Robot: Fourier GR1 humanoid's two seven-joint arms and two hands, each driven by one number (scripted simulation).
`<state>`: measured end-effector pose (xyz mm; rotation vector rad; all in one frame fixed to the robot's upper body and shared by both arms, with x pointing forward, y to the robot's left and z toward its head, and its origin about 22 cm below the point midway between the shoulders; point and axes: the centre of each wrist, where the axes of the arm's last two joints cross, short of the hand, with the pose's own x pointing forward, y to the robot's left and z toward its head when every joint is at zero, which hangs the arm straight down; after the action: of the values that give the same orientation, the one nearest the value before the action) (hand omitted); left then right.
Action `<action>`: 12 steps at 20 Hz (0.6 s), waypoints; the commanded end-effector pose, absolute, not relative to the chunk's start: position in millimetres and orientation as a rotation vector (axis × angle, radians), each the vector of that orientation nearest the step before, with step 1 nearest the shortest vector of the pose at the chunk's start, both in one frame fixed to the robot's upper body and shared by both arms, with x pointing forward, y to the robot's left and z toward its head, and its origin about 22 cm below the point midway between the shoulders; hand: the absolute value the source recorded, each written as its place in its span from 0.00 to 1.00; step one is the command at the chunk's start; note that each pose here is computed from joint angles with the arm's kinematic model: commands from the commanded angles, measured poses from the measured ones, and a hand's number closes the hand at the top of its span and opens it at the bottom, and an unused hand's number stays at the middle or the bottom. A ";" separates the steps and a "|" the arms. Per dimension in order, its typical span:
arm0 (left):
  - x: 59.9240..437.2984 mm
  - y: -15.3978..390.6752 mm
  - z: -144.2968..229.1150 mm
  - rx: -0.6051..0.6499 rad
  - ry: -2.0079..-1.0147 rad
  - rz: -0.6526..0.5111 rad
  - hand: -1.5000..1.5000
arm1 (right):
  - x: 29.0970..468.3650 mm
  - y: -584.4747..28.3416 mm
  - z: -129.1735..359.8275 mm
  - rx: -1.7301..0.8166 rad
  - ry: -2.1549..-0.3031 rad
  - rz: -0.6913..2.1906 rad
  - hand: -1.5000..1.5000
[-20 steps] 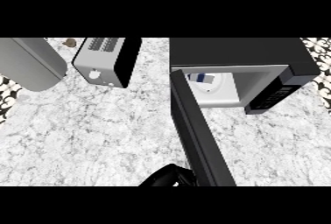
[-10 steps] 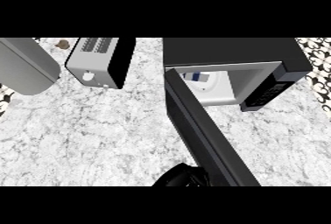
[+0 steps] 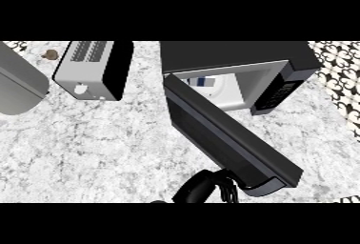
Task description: Pick up the milk, place it into the microwave and close the microwave
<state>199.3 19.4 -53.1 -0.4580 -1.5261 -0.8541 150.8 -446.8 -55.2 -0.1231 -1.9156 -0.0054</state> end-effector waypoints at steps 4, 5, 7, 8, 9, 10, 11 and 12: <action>217.1 -2.0 -25.5 -0.464 -1.602 -0.797 1.00 | 164.3 -445.2 -38.2 0.022 -1.976 0.066 0.00; 220.1 -4.5 -18.9 -0.461 -1.636 -0.781 1.00 | 178.9 -434.7 -33.9 0.046 -2.005 0.059 0.00; 231.7 -7.9 -6.8 -0.432 -1.707 -0.765 1.00 | 177.8 -435.5 -31.1 0.068 -1.989 0.085 0.00; 241.3 -10.4 1.6 -0.429 -1.728 -0.776 1.00 | 184.8 -432.7 -27.0 0.081 -2.000 0.099 0.00; 241.8 -8.5 -3.4 -0.410 -1.719 -0.756 1.00 | 182.6 -431.5 -27.1 0.086 -1.988 0.102 0.00; 247.4 -10.6 3.8 -0.412 -1.731 -0.745 1.00 | 184.1 -434.6 -22.6 0.099 -1.984 0.125 0.00; 251.9 -13.1 9.5 -0.399 -1.750 -0.749 1.00 | 192.4 -433.2 -15.6 0.099 -1.998 0.134 0.00; 258.3 -14.4 15.2 -0.393 -1.759 -0.741 1.00 | 195.5 -436.1 -8.6 0.098 -2.020 0.146 0.00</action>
<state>244.1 -2.2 -7.7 -0.3865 -1.6908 -0.7673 185.0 -434.8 -22.2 0.0018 -1.9595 0.0980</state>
